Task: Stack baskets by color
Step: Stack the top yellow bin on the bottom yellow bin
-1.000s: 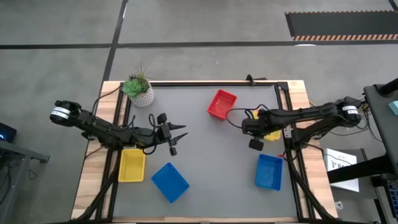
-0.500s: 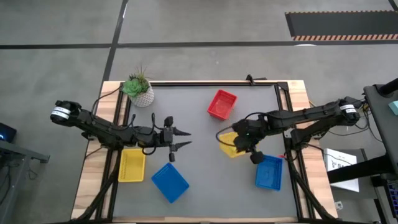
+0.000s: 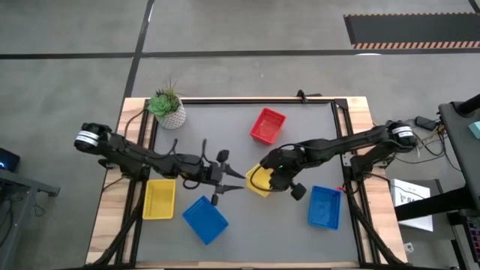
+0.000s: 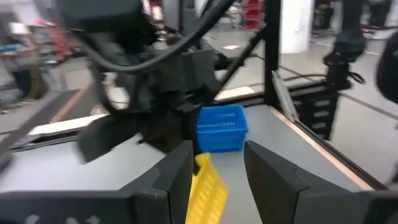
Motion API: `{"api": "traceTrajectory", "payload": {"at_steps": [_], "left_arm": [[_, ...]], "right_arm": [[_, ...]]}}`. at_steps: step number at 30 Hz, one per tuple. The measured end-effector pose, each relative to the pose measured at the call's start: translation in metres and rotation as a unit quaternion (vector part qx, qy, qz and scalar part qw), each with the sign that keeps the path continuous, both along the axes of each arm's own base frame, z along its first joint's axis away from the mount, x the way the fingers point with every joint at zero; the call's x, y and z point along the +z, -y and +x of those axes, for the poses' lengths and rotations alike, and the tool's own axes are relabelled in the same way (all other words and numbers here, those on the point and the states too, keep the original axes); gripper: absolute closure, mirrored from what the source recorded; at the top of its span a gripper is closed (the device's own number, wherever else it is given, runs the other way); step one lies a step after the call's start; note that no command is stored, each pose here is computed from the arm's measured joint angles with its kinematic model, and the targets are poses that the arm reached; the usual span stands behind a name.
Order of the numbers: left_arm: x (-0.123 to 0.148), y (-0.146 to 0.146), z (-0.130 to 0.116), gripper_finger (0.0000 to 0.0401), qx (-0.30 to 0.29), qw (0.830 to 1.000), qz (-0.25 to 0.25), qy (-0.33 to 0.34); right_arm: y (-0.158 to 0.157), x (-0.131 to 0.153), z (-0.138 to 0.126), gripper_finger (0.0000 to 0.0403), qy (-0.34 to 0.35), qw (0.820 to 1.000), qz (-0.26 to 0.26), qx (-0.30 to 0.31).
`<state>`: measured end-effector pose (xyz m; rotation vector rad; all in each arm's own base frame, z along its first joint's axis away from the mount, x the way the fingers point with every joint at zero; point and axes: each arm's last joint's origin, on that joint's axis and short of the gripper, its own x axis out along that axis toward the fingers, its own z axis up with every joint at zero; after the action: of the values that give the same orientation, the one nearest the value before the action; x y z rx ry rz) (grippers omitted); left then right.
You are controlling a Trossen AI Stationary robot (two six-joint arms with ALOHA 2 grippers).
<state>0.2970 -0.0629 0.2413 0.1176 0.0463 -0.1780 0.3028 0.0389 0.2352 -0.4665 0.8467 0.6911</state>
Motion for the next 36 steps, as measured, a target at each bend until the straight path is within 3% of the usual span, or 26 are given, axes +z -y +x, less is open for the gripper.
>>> {"api": "traceTrajectory", "payload": {"at_steps": [5,9,12,18,32,36], "left_arm": [[-0.009,0.001,0.018,0.0271,-0.023,0.999,-0.013,-0.047],[-0.019,-0.001,0.017,0.0271,-0.006,0.986,-0.053,-0.155],[-0.022,-0.001,0.014,0.0271,0.007,0.977,-0.092,-0.192],[-0.020,-0.002,0.014,0.0271,0.002,0.975,-0.113,-0.193],[-0.022,-0.006,0.016,0.0270,-0.012,0.977,-0.089,-0.191],[-0.023,-0.009,0.016,0.0249,-0.004,0.977,-0.092,-0.194]], "right_arm": [[-0.001,-0.005,0.015,0.0394,0.000,1.000,-0.013,0.022],[-0.002,-0.008,0.025,0.0394,-0.005,1.000,-0.013,0.020],[-0.003,-0.014,0.029,0.0394,-0.013,1.000,-0.015,0.024],[-0.003,-0.025,0.031,0.0394,-0.012,0.997,-0.039,0.067],[-0.003,-0.025,0.034,0.0394,0.000,0.997,-0.040,0.068],[-0.003,-0.025,0.034,0.0394,0.000,0.997,-0.039,0.066]]}}
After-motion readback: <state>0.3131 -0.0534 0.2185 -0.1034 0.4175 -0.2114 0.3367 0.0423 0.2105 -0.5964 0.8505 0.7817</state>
